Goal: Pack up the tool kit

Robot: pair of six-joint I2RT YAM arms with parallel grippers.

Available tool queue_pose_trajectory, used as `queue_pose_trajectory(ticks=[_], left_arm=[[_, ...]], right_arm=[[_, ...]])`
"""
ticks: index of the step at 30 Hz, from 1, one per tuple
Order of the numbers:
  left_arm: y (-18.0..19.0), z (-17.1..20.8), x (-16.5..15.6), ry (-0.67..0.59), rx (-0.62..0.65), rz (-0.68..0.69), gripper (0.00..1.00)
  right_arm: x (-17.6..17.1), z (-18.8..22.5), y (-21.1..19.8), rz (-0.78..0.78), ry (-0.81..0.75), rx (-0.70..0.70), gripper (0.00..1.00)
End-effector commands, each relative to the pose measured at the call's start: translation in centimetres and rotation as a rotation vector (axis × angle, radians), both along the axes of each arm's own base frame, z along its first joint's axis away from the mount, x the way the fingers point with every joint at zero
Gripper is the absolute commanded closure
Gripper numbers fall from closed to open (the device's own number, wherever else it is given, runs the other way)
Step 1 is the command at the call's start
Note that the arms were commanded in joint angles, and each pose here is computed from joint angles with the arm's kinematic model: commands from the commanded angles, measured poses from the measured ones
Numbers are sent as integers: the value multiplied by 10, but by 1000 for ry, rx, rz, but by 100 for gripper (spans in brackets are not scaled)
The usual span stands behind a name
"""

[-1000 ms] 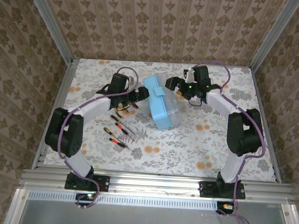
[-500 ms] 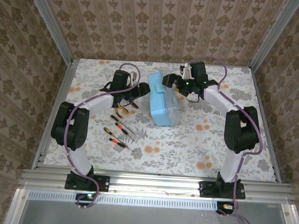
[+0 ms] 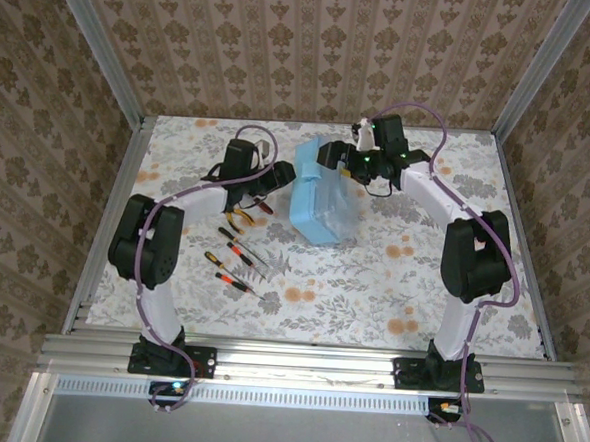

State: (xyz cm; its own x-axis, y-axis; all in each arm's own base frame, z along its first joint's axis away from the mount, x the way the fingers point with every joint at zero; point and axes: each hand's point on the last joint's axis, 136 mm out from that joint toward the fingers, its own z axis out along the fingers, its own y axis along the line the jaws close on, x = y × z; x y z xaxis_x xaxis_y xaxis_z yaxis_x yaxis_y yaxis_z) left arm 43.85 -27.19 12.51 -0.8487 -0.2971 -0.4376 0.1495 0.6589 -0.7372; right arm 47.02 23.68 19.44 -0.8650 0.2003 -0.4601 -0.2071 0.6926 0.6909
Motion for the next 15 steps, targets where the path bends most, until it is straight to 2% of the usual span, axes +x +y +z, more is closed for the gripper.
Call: queue_pose_trajectory(ticks=[1,15], left_arm=[[-13,-35,-22,96,6,-47,40],[-15,-56,-25,131,-24,-44,41]], right_arm=[[-9,5,26,85,-2,15,3],[-19,4,13,57,2,-74,2]])
